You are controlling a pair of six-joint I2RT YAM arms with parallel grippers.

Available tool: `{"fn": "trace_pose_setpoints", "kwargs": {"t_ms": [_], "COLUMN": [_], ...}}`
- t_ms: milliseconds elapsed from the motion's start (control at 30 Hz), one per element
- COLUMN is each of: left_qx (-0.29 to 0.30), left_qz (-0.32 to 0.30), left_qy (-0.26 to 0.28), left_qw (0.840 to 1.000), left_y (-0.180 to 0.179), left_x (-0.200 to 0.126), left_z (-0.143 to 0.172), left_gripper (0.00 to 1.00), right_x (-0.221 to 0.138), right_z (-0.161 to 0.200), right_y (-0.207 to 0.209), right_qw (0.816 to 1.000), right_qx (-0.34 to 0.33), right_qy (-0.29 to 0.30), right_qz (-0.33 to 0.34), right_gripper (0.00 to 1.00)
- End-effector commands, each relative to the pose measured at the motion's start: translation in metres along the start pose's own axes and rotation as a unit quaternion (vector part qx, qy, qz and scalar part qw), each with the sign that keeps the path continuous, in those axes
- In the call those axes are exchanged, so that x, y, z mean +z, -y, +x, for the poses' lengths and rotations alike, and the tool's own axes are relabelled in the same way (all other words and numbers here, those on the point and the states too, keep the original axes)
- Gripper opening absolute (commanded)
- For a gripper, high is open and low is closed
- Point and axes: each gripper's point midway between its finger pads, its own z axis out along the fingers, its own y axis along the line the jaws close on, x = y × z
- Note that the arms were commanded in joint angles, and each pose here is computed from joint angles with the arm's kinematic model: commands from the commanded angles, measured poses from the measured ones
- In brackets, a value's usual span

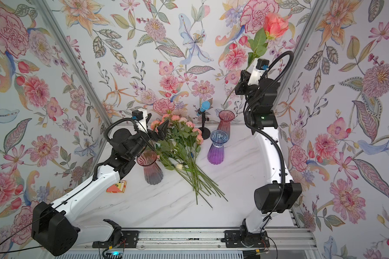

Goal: Place the pink flowers into the vase
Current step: Place the flower in the vase.

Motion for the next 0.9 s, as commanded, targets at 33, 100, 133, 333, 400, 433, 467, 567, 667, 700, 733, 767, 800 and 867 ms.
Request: {"fn": "trace_pose_setpoints", "kwargs": {"t_ms": [33, 100, 133, 333, 400, 433, 467, 567, 667, 700, 733, 767, 800, 867], "left_qx": [0.022, 0.023, 0.023, 0.019, 0.016, 0.016, 0.017, 0.02, 0.029, 0.033, 0.038, 0.042, 0.044, 0.044], "left_qz": [-0.015, -0.017, -0.017, -0.025, -0.026, -0.027, -0.031, -0.049, -0.057, -0.059, -0.059, -0.059, -0.058, -0.051], "left_qy": [0.011, 0.009, 0.008, 0.002, -0.002, -0.008, -0.015, -0.046, -0.059, -0.062, -0.067, -0.072, -0.079, -0.093], "left_qw": [1.0, 1.0, 1.0, 1.0, 1.0, 0.999, 0.999, 0.998, 0.996, 0.996, 0.995, 0.995, 0.994, 0.993], "left_y": [-0.007, -0.008, -0.008, -0.011, -0.012, -0.013, -0.014, -0.021, -0.024, -0.024, -0.024, -0.025, -0.024, -0.022], "left_x": [0.002, 0.002, 0.003, 0.003, 0.003, 0.004, 0.005, 0.009, 0.007, 0.005, 0.004, 0.003, 0.003, 0.004], "left_z": [-0.003, -0.001, 0.0, 0.006, 0.01, 0.015, 0.018, 0.028, 0.03, 0.031, 0.031, 0.032, 0.033, 0.037], "left_gripper": [1.0, 1.0, 1.0, 1.0, 1.0, 1.0, 1.0, 1.0, 1.0, 1.0, 1.0, 1.0, 1.0, 1.0], "right_x": [0.014, 0.017, 0.018, 0.028, 0.03, 0.031, 0.032, 0.035, 0.038, 0.039, 0.039, 0.04, 0.041, 0.043], "right_z": [0.048, 0.064, 0.072, 0.119, 0.137, 0.147, 0.156, 0.184, 0.202, 0.206, 0.21, 0.212, 0.217, 0.222], "right_y": [0.017, 0.025, 0.028, 0.042, 0.048, 0.051, 0.054, 0.059, 0.06, 0.06, 0.061, 0.062, 0.063, 0.063], "right_qw": [0.999, 0.998, 0.997, 0.993, 0.991, 0.99, 0.989, 0.985, 0.982, 0.982, 0.981, 0.981, 0.98, 0.979], "right_qx": [-0.005, -0.006, -0.006, -0.003, -0.001, 0.002, 0.005, 0.019, 0.027, 0.028, 0.03, 0.031, 0.033, 0.039], "right_qy": [-0.046, -0.059, -0.066, -0.111, -0.127, -0.136, -0.143, -0.164, -0.178, -0.182, -0.184, -0.186, -0.19, -0.195], "right_qz": [0.014, 0.022, 0.024, 0.034, 0.039, 0.042, 0.046, 0.048, 0.047, 0.047, 0.049, 0.05, 0.05, 0.048], "right_gripper": [0.0, 0.0, 0.0, 0.0, 0.0, 0.0, 0.0, 0.02, 0.05, 0.05, 0.07, 0.08, 0.1, 0.11]}}
